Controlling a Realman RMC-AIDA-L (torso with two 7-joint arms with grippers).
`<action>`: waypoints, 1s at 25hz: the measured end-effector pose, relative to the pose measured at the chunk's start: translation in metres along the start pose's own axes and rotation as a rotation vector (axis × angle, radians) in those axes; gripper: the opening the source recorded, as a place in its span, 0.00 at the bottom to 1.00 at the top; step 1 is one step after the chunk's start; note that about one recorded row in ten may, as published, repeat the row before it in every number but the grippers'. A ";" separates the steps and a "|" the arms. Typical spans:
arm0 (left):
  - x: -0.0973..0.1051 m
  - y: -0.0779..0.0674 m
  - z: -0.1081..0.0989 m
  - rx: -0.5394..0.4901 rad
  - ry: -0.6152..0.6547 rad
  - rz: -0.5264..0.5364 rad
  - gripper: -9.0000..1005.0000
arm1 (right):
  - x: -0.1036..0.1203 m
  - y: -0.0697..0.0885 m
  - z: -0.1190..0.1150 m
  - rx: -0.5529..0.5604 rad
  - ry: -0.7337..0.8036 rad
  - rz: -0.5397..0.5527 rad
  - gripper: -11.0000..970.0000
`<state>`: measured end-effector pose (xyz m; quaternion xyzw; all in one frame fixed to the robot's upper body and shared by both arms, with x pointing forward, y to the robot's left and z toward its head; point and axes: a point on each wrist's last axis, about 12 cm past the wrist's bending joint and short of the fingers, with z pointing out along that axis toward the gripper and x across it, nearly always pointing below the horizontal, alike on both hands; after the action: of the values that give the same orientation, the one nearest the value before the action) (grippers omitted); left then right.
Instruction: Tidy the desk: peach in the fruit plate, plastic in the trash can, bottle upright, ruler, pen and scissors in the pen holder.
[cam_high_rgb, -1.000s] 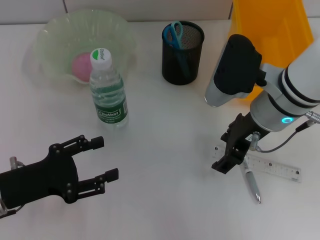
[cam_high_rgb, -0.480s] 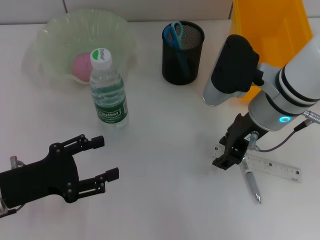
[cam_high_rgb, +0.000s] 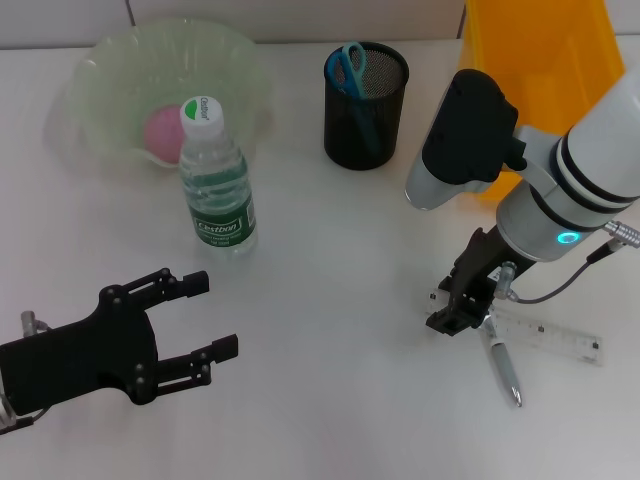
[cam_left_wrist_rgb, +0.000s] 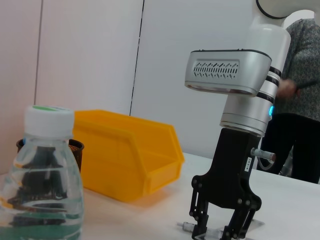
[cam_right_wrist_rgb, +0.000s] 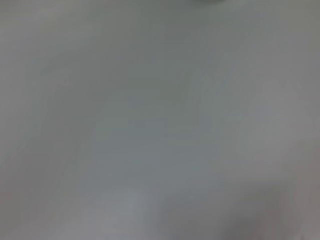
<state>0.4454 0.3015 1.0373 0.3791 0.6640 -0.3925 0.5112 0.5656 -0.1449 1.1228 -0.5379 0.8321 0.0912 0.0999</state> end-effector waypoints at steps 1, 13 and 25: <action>0.000 0.000 0.000 -0.001 0.000 0.000 0.80 | 0.000 0.000 0.000 0.000 0.000 0.000 0.57; 0.001 -0.001 0.000 -0.003 0.001 -0.002 0.80 | -0.009 -0.005 -0.032 0.018 -0.120 0.030 0.40; 0.001 -0.001 0.000 -0.009 -0.005 0.003 0.80 | -0.009 -0.037 -0.096 0.324 -0.988 0.091 0.40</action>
<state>0.4445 0.3010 1.0365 0.3770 0.6637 -0.3898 0.5152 0.5965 -0.1772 1.2156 -0.3718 0.7116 0.2083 0.5585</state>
